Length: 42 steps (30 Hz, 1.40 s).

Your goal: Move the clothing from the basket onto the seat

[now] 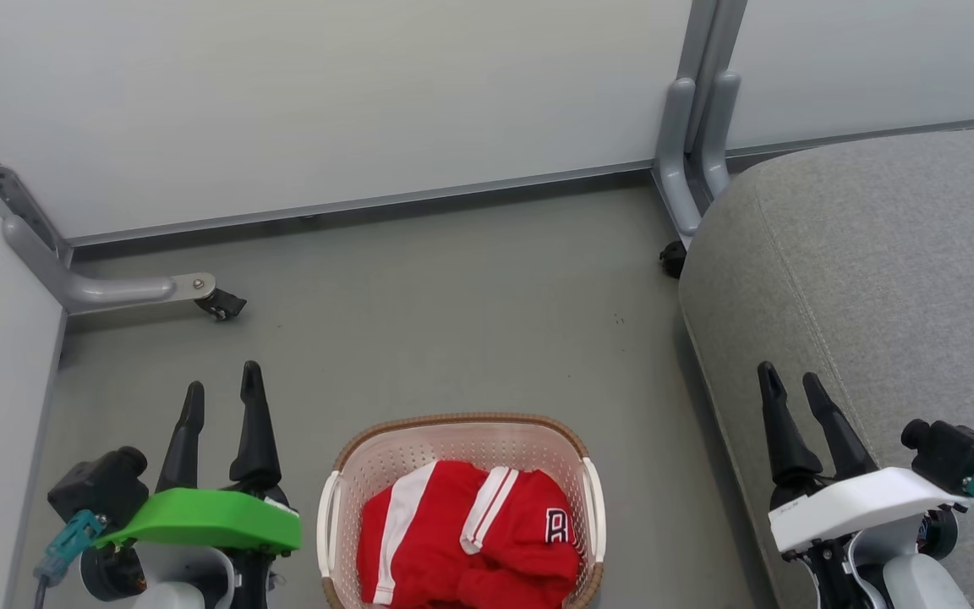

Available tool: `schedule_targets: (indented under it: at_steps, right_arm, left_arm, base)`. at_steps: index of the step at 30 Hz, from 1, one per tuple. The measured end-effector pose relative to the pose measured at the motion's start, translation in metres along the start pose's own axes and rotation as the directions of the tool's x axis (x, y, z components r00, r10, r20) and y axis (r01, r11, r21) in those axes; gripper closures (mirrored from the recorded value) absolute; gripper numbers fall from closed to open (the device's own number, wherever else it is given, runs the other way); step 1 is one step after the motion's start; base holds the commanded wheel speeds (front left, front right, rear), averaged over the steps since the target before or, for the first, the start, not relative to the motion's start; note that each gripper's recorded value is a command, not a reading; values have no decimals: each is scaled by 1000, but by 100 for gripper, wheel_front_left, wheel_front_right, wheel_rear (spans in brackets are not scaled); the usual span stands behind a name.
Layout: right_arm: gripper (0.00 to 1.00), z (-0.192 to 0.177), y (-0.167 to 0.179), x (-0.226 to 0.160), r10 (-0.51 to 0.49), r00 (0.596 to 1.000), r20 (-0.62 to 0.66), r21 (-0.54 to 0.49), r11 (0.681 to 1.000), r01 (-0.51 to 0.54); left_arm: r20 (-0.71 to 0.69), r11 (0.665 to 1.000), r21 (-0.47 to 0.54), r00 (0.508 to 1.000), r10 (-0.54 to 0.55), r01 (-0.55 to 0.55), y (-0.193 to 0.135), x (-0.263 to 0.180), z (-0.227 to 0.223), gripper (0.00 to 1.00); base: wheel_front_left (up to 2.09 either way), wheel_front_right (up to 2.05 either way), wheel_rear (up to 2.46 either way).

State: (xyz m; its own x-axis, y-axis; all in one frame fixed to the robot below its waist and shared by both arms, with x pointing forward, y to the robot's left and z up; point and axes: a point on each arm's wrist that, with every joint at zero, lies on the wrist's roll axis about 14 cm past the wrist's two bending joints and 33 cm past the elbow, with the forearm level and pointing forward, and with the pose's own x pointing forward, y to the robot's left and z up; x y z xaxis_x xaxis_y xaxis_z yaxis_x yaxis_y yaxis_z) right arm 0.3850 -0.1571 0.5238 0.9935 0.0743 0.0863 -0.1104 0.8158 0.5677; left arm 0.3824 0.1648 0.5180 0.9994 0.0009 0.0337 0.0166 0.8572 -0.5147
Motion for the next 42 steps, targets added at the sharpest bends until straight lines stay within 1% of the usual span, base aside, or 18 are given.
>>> schedule_targets:
  at_steps: [9,19,28,42]
  right_arm:
    - [0,-4,4,0,21,1000,-9,-120,993,-22]
    - [0,-4,3,-1,32,999,-8,-230,973,-33]
    - [0,-7,3,-1,42,999,-16,-314,948,-45]
    - [0,-8,5,-1,65,998,-16,-418,906,-66]
  left_arm:
    - [16,995,102,1000,-15,14,-5,-1,1,0]
    - [22,980,197,999,-34,29,-9,-3,-1,0]
    - [35,960,275,998,-55,44,-14,-4,0,0]
    - [54,931,359,995,-90,65,-20,-6,1,0]
  base:
    - [0,0,0]
    - [0,0,0]
    - [0,0,0]
    - [0,0,0]
